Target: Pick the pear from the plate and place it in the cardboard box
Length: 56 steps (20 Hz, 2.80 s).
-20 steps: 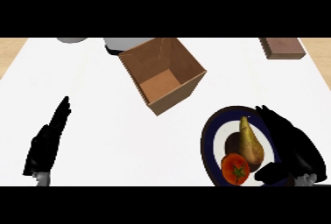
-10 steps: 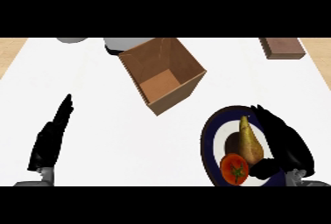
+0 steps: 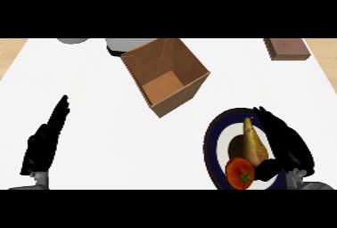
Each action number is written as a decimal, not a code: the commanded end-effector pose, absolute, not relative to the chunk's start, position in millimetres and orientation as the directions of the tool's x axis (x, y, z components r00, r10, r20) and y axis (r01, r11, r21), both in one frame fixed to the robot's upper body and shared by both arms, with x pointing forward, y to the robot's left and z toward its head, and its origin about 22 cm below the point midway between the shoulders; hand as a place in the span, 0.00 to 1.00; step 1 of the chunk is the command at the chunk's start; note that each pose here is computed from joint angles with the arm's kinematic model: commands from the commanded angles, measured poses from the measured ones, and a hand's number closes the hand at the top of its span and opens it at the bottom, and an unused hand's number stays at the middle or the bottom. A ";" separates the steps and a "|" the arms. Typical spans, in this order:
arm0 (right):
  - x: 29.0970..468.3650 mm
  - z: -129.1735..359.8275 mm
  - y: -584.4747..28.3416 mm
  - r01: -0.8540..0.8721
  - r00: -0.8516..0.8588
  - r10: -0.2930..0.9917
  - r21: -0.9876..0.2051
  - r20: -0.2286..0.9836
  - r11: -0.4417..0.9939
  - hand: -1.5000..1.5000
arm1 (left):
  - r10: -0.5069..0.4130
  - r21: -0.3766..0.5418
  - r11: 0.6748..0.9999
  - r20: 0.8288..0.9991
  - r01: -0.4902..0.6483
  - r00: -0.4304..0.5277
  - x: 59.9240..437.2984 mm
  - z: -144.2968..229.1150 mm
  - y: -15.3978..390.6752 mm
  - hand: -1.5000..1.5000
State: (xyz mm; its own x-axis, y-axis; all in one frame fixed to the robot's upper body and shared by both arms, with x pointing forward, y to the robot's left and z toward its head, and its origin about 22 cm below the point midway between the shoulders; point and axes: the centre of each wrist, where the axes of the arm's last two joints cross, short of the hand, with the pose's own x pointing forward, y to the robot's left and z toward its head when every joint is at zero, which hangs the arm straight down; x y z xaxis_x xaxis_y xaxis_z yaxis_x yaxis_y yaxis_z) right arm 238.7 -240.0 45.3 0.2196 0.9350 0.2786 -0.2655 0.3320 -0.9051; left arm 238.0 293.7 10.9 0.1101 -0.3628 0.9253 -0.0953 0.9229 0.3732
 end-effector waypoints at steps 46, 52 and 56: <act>254.3 154.9 -211.5 0.149 -0.202 0.824 -0.815 0.529 0.560 1.00 | -0.365 0.378 0.922 0.921 -0.089 0.135 237.6 3.9 282.7 0.50; 281.9 200.8 -179.1 0.126 -0.292 0.774 -0.779 0.562 0.614 1.00 | -0.369 0.380 0.921 0.922 -0.082 0.121 228.7 12.6 299.4 0.50; 302.0 215.3 -158.2 0.125 -0.292 0.766 -0.771 0.573 0.625 1.00 | -0.354 0.366 0.925 0.928 -0.105 0.117 236.9 8.6 282.1 0.50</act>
